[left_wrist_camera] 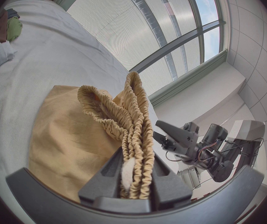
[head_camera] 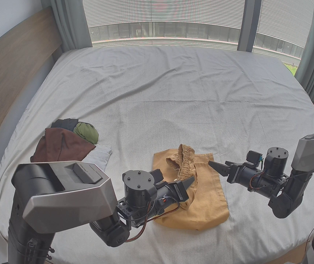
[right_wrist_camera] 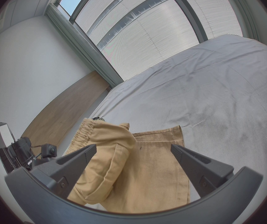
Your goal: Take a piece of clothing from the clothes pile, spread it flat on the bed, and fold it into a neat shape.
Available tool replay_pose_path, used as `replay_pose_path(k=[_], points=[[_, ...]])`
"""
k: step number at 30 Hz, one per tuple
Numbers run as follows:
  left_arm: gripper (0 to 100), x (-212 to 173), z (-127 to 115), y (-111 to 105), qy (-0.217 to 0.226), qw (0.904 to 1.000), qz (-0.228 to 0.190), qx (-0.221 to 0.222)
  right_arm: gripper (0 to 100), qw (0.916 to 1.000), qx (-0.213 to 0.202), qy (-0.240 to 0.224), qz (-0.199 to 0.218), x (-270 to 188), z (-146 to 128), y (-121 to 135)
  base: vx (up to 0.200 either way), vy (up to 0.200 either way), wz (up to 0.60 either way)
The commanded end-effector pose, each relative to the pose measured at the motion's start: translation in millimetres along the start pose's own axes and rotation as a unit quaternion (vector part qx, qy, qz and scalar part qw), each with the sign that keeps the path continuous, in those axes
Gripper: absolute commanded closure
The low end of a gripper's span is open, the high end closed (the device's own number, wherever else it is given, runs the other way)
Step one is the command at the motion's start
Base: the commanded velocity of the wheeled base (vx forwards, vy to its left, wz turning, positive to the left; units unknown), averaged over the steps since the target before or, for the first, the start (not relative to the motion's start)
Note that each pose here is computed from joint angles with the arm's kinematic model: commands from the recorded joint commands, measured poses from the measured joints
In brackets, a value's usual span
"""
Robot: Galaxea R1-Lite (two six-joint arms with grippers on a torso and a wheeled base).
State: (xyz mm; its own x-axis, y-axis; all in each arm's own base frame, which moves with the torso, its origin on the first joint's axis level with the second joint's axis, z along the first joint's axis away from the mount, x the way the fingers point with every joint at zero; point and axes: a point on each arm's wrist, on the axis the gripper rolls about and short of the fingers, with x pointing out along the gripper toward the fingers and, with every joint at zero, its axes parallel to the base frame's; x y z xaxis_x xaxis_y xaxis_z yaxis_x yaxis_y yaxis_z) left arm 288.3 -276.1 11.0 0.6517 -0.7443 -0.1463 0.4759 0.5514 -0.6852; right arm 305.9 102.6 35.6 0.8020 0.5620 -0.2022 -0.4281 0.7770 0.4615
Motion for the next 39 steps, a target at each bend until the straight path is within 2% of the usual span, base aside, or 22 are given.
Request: replay_pose_path(k=[1, 11, 12, 17, 19, 24, 28, 36, 37, 38, 39], points=[[100, 4.8, -11.1, 11.5, 0.011, 0.9999, 0.012, 0.000, 0, 1.0000, -0.001, -0.004, 0.002, -0.1, 2.4, 0.8, 0.000, 0.000, 0.00], [100, 10.3, -10.2, 12.1, 0.008, 0.9999, 0.009, 0.001, 0, 1.0000, -0.002, -0.003, 0.003, -0.1, 1.8, 1.7, 0.000, 0.000, 0.00], [0, 10.5, -10.2, 12.1, 0.008, 0.9999, 0.009, 0.001, 0, 1.0000, -0.002, -0.003, 0.003, -0.1, 1.8, 1.7, 0.000, 0.000, 0.00], [0, 11.1, -10.1, 8.6, 0.011, 0.9999, 0.005, 0.002, 0, 1.0000, -0.002, -0.003, 0.004, 0.1, 1.6, 2.1, 0.000, 0.000, 0.00], [0, 12.4, -15.8, -3.3, 0.016, 0.9998, -0.012, 0.005, 0, 1.0000, -0.002, -0.002, 0.003, 0.2, 1.2, 1.9, 0.000, 0.000, 0.00], [0, 11.7, -16.9, -3.8, 0.014, 0.9998, -0.011, 0.005, 0, 1.0000, -0.001, 0.001, 0.003, -0.5, -0.6, 1.9, 0.000, 0.000, 0.00], [0, 7.9, -13.9, 3.6, 0.011, 0.9999, 0.003, 0.003, 0, 1.0000, 0.000, 0.006, 0.004, 0.0, -3.2, 2.8, 0.000, 0.000, 0.00], [0, -21.0, 11.6, 25.6, -0.012, 0.9989, 0.045, -0.003, 0, 0.9990, 0.011, 0.043, -0.011, -3.5, -14.1, 0.6, 0.000, 0.000, 0.00], [0, -33.2, 14.8, 37.0, -0.012, 0.9978, 0.065, -0.008, 0, 0.9979, 0.014, 0.060, -0.018, -4.1, -18.1, -1.0, 0.000, 0.000, 0.00], [0, -33.2, 14.8, 37.0, -0.012, 0.9978, 0.065, -0.008, 0, 0.9979, 0.014, 0.060, -0.018, -4.1, -18.1, -1.0, 0.000, 0.000, 0.00], [0, -42.8, 16.1, 46.9, -0.019, 0.9968, 0.077, -0.011, 0, 0.9978, 0.013, 0.063, -0.019, -4.5, -19.8, -1.1, 0.000, 0.000, 0.00]])
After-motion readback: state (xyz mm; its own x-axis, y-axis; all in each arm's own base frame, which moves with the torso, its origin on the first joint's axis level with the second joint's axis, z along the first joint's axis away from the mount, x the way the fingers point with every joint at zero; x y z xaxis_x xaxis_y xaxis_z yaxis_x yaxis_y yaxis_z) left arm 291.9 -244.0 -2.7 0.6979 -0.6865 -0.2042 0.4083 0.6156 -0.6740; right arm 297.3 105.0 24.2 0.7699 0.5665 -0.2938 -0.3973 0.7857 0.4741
